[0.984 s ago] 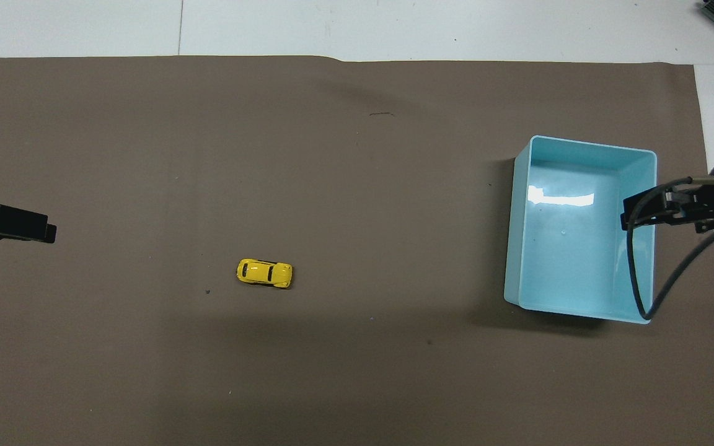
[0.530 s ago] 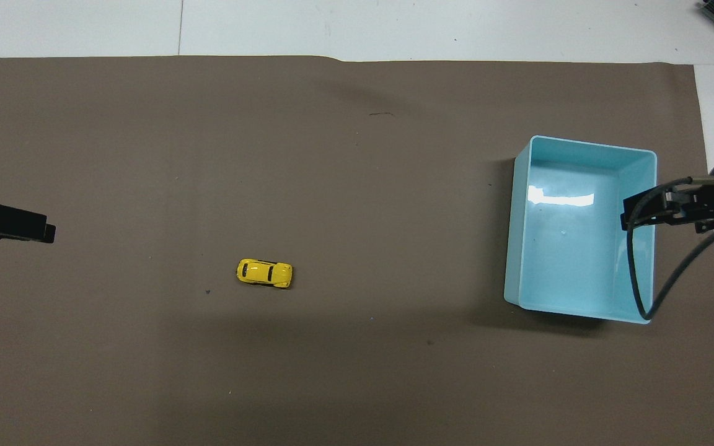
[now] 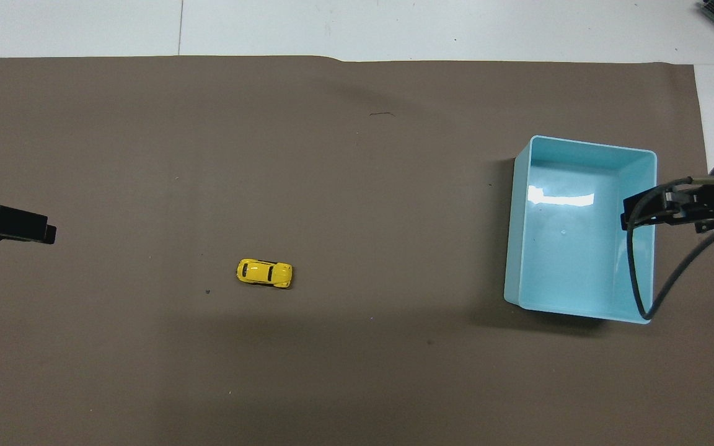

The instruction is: Wind up and store yellow beetle car

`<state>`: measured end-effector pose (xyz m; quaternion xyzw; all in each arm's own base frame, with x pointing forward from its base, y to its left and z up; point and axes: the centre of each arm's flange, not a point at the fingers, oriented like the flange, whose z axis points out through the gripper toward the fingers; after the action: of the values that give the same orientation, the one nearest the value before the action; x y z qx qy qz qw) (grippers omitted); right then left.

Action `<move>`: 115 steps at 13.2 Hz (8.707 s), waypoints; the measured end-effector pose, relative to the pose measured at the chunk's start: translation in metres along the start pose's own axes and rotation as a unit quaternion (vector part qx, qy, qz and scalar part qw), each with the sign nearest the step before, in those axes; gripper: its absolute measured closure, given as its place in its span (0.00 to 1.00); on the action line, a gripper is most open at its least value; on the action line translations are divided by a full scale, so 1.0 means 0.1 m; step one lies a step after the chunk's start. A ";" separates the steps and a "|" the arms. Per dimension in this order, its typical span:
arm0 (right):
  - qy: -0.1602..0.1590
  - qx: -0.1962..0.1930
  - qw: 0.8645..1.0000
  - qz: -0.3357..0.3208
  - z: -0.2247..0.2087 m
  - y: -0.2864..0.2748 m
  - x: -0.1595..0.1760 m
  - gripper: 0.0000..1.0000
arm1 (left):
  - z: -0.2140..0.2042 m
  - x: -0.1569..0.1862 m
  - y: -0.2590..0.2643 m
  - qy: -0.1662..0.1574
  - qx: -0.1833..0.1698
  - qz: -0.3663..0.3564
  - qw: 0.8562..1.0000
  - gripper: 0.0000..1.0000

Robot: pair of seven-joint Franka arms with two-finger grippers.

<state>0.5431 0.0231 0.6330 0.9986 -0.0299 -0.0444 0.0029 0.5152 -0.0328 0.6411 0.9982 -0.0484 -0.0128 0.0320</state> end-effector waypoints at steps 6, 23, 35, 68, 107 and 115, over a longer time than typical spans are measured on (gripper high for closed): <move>0.000 0.000 1.000 0.000 0.00 0.00 0.00 0.00 | 0.01 0.00 0.00 -0.001 0.000 0.000 1.000 0.00; 0.000 0.000 1.000 0.000 0.00 0.00 0.00 0.00 | 0.24 -0.02 -0.01 -0.029 0.001 -0.079 0.996 0.00; 0.000 0.000 1.000 0.000 0.00 0.00 0.00 0.00 | 0.75 -0.06 0.15 -0.058 0.041 -0.574 0.816 0.00; 0.000 0.000 1.000 0.000 0.00 0.00 0.00 0.00 | 3.44 -0.19 2.00 0.028 -0.049 -0.762 0.645 0.00; 0.000 0.000 1.000 0.000 0.00 0.00 0.00 0.00 | 3.42 0.27 1.42 0.028 -0.048 -0.809 0.585 0.54; 0.000 0.000 1.000 0.000 0.00 0.00 0.00 0.00 | 3.41 0.24 1.20 0.029 -0.043 -0.804 0.592 0.54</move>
<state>0.5431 0.0229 0.6330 0.9986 -0.0301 -0.0444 0.0029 0.5182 -0.1758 0.3084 0.6287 0.7758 -0.0067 0.0534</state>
